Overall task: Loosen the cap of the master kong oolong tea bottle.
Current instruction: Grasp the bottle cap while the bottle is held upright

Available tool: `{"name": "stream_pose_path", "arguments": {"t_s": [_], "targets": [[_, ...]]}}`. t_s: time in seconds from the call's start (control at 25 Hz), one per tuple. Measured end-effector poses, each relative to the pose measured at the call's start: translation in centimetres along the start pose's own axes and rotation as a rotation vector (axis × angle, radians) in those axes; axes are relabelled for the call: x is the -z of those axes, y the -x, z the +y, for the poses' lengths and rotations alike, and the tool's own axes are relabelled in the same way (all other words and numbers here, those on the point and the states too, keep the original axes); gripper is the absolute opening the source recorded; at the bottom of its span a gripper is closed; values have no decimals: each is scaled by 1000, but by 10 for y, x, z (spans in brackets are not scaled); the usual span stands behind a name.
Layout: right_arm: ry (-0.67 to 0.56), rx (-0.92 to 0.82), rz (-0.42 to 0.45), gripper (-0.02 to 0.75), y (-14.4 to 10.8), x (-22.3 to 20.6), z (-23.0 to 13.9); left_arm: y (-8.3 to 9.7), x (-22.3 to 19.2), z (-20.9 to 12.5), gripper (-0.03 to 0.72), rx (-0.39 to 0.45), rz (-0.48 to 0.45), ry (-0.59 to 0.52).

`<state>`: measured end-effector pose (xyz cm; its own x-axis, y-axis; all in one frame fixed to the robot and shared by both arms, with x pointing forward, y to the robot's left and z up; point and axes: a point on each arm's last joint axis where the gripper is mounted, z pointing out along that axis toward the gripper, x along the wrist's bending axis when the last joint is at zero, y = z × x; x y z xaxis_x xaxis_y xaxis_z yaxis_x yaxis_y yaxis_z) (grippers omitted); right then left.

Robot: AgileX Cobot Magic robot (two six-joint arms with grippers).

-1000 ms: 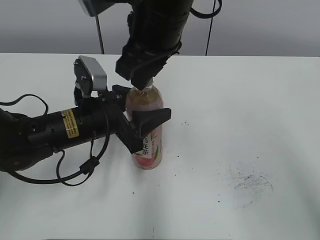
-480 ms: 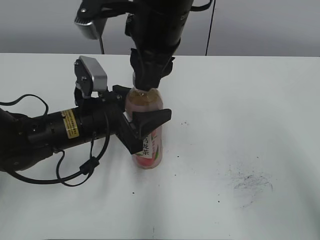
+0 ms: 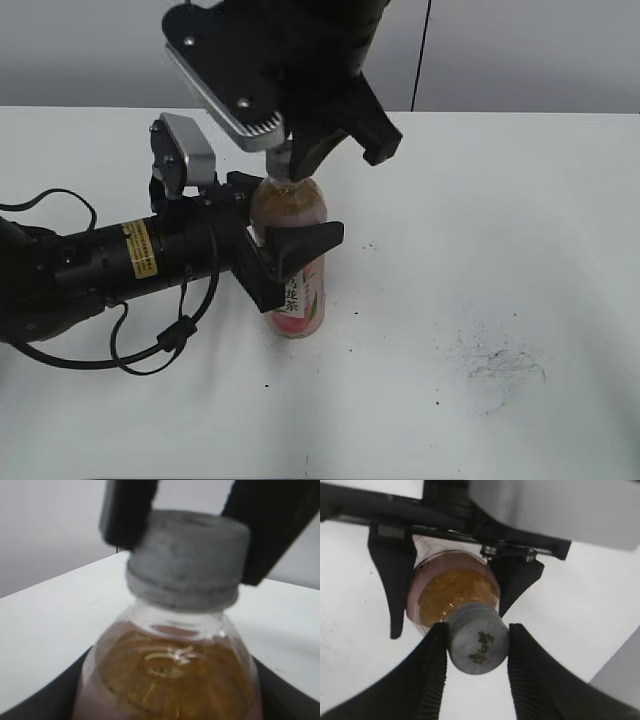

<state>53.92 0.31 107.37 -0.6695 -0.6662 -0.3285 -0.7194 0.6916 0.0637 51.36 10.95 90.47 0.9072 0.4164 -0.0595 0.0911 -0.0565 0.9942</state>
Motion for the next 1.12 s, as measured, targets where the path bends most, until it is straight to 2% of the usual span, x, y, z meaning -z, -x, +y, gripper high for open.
{"name": "stream_pose_path", "arguments": {"t_s": [0.12,0.24,0.36,0.44,0.56,0.72,0.76,0.96,1.12], "targets": [[4,303,-2,277,0,1,0,1,0,0,445,-3,-7,-2],[9,519,-3,277,0,1,1,1,0,0,445,-5,-11,-2],[11,578,-5,277,0,1,1,1,0,0,445,-5,-11,-3],[11,528,-6,277,0,1,1,1,0,0,445,-5,-12,-3],[22,286,-3,315,0,2,2,1,0,0,445,-6,-15,-3],[62,-197,5,514,0,2,7,0,-1,0,445,-7,-13,-1],[62,-330,10,540,0,2,8,0,-1,0,445,-7,-13,-2],[32,-907,17,547,-1,2,5,0,-1,0,445,-7,-14,-3],[12,-1303,12,538,-1,2,3,0,-1,0,445,-7,-14,-3]]}}
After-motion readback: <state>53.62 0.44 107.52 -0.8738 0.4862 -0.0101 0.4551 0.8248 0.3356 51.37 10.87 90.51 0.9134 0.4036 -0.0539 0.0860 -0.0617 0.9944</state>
